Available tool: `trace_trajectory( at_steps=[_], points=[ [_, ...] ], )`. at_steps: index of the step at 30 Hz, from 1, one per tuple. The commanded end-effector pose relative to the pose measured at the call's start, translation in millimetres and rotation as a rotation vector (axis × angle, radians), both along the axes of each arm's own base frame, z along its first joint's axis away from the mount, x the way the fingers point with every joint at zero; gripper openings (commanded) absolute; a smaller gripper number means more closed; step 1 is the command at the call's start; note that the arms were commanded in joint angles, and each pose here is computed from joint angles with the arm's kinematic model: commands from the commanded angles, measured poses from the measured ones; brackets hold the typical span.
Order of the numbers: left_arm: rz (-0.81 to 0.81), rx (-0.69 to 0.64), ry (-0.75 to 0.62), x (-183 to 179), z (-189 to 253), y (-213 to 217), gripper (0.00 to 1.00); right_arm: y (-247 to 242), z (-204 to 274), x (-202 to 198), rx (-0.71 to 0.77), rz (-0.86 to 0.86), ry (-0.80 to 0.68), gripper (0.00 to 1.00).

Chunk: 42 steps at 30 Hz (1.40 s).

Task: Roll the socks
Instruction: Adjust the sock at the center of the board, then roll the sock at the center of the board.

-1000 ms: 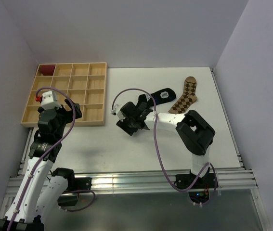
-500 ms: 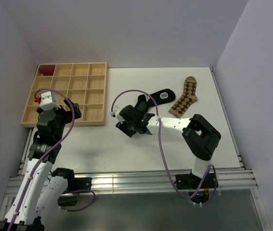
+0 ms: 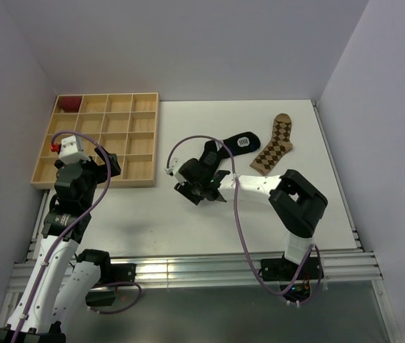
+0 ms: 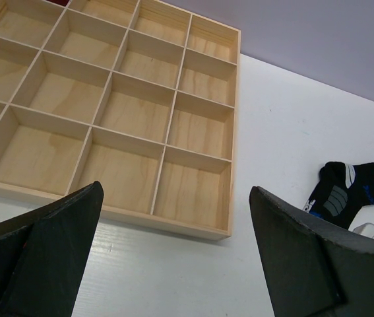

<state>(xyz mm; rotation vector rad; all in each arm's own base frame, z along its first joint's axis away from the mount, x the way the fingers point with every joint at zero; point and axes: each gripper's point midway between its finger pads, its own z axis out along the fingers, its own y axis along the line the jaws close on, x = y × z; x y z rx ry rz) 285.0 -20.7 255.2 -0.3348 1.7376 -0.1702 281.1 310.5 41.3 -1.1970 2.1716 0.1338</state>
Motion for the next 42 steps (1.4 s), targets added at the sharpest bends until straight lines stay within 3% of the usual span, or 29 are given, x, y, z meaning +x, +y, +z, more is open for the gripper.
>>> trace_trajectory(
  at_steps=[1,17,23,27,36,42],
  points=[
    [0.005,0.009,-0.014,0,1,1,0.99,2,-9,4,-0.006,0.011,-0.014,0.55],
    [0.008,0.012,-0.011,1,1,2,1.00,-3,-51,-19,-0.067,-0.061,0.174,0.52],
    [0.010,0.014,-0.009,1,0,2,0.99,-5,-65,-21,-0.088,-0.084,0.196,0.26],
    [0.005,0.011,-0.009,1,0,1,0.99,-2,-68,-22,-0.074,-0.085,0.206,0.00],
    [-0.037,-0.027,0.044,3,4,-10,1.00,47,-35,-36,0.151,0.017,0.313,0.00],
    [-0.138,-0.127,0.143,7,-8,-44,0.99,63,-20,-40,0.306,0.020,0.449,0.00]
  ],
)
